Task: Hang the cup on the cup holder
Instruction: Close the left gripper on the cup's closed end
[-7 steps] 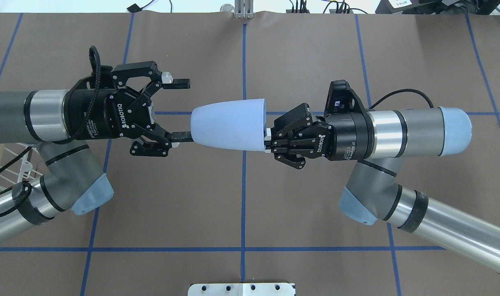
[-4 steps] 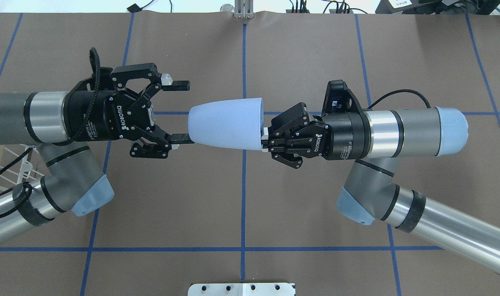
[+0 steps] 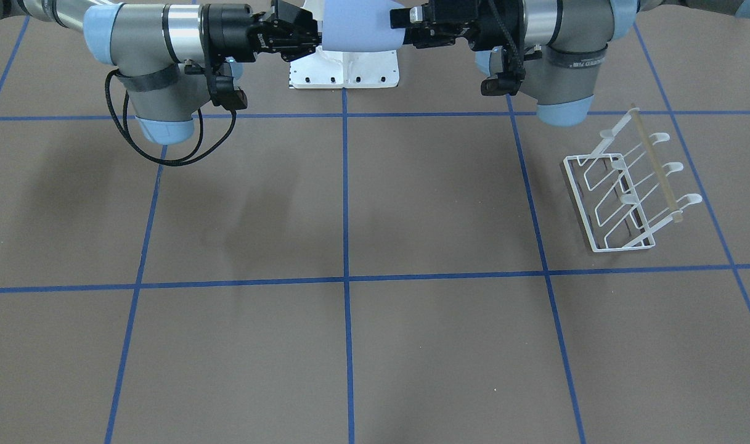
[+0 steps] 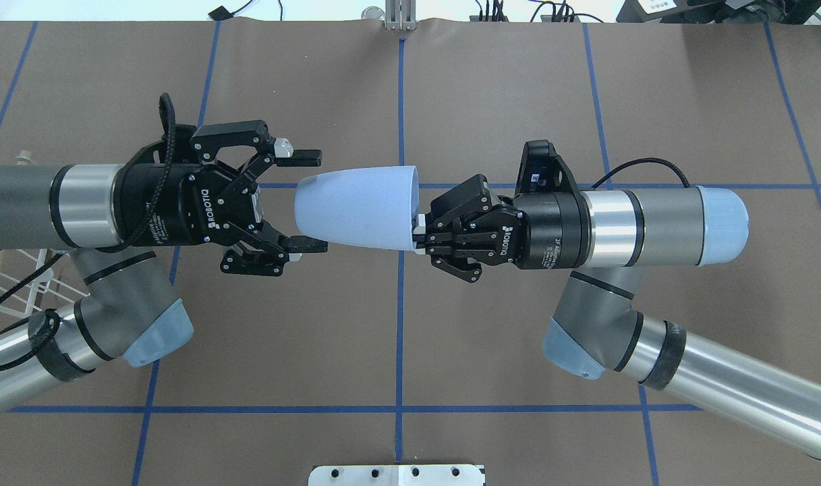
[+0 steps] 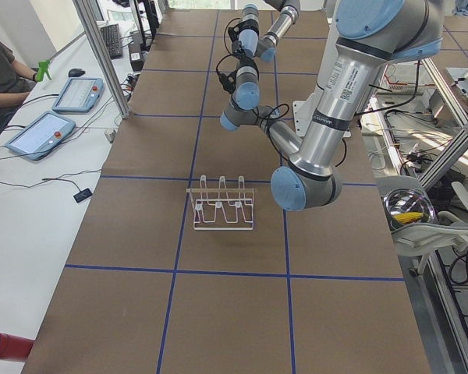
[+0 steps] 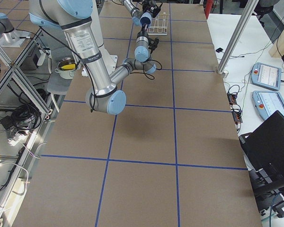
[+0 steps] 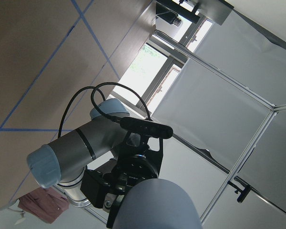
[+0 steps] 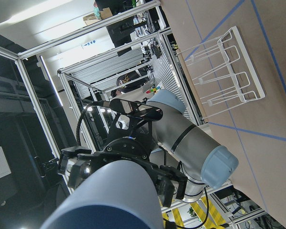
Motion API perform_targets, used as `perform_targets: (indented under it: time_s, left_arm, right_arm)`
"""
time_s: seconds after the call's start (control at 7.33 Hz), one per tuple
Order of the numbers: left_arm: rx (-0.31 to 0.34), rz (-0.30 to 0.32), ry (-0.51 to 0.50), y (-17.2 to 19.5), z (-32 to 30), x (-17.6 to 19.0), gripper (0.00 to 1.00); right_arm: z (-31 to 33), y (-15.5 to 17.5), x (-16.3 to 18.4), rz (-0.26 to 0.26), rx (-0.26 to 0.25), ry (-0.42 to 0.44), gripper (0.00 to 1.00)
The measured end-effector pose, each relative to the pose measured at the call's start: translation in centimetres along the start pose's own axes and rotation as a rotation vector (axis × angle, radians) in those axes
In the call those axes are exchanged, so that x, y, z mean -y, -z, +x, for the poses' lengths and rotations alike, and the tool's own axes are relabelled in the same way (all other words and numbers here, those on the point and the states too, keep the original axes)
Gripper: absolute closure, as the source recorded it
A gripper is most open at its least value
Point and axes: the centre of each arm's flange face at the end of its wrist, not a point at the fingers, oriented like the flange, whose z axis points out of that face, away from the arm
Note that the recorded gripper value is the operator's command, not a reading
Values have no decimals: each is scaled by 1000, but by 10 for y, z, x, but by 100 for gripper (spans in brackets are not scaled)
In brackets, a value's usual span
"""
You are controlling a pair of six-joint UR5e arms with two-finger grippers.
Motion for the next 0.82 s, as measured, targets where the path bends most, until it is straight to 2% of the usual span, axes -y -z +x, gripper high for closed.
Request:
perform_targets:
  time_s: [0.14,0.27,0.41,0.82]
  left_arm:
    - [0,-3,1,-1,-1,-1,6]
    - [0,-6,1,-1,-1,-2,40]
    - [0,-8,2,-2,-2,-3,99]
    - [3,-9,12,-1,-4,-3,100]
  right_arm:
    - [0,-1,0,1,1,0,100]
    - [0,-1,0,1,3,0,89]
    - [0,-3,-1,-1,5,0,1]
    - [-3,-4,-2,-2,12,11,0]
